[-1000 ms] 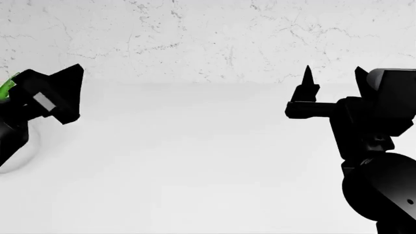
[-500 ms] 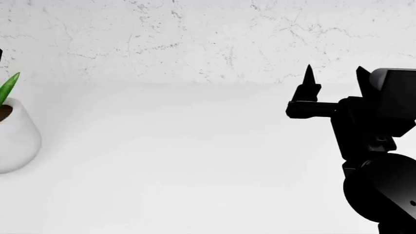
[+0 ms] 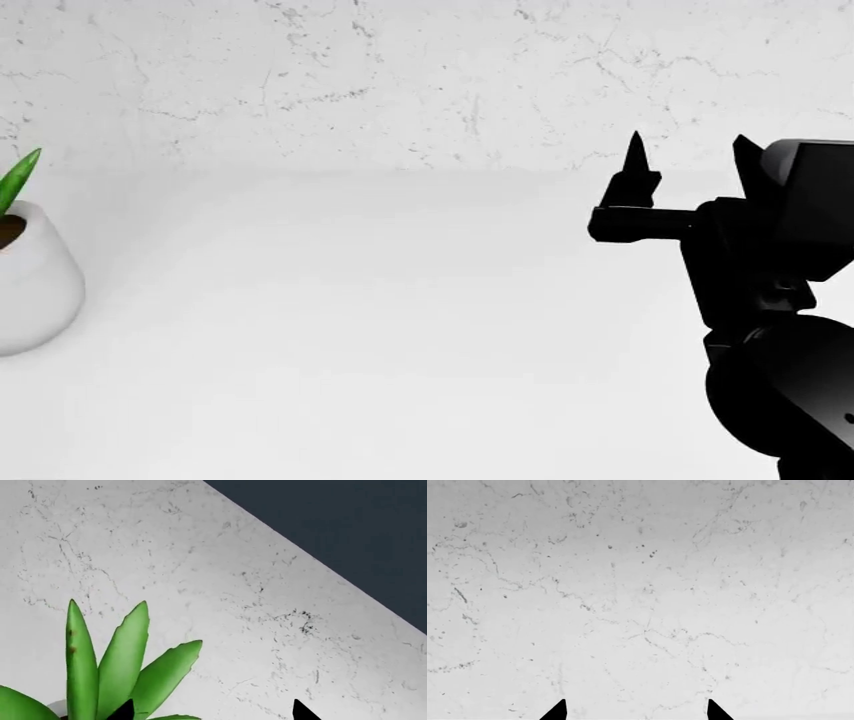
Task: Pick the cherry, mango from the counter and place them in the cabinet. Then close the cabinet.
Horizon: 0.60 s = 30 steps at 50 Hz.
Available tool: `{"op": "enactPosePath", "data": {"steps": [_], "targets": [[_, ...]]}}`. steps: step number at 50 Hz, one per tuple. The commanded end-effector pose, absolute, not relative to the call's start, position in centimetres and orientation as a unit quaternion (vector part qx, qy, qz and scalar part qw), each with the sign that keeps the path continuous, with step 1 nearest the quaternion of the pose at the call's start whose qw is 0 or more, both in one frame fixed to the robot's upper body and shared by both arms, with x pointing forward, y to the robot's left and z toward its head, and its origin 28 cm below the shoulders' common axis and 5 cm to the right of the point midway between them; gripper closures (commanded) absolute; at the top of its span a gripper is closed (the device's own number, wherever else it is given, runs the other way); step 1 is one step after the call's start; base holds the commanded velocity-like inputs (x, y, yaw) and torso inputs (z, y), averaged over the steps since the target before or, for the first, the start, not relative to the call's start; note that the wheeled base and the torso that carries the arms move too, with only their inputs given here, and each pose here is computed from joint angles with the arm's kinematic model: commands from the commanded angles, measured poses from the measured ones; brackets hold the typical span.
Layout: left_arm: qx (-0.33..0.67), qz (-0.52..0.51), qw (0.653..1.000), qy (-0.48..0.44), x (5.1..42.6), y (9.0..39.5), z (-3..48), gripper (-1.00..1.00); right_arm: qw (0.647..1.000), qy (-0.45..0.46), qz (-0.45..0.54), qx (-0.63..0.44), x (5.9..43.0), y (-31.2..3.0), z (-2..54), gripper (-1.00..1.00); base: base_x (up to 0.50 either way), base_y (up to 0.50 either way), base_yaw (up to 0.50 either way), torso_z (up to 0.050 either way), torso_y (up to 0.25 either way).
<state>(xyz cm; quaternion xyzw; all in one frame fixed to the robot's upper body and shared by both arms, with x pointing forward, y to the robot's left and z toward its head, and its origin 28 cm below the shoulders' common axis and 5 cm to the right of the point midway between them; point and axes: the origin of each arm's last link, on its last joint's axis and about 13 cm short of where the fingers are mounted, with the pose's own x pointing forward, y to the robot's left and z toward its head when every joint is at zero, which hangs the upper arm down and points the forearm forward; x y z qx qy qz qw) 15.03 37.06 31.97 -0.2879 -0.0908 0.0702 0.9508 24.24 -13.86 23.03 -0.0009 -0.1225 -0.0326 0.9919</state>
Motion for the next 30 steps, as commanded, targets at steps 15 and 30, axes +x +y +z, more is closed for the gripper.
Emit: {"op": "enactPosePath", "data": {"steps": [15,30], "targets": [[-0.278,0.164,0.934,-0.150,15.5,40.4,36.7,-1.00,0.995,-0.098,-0.025,0.020,23.9,-13.1,21.6,-1.00,0.00,0.00,0.00,0.000,0.000],[-0.264,0.189,0.921,-0.214,14.7,40.4,42.0,-1.00,0.995,-0.099,-0.025,0.022,23.8,-13.2,21.7,-1.00,0.00,0.00,0.00,0.000,0.000]]}}
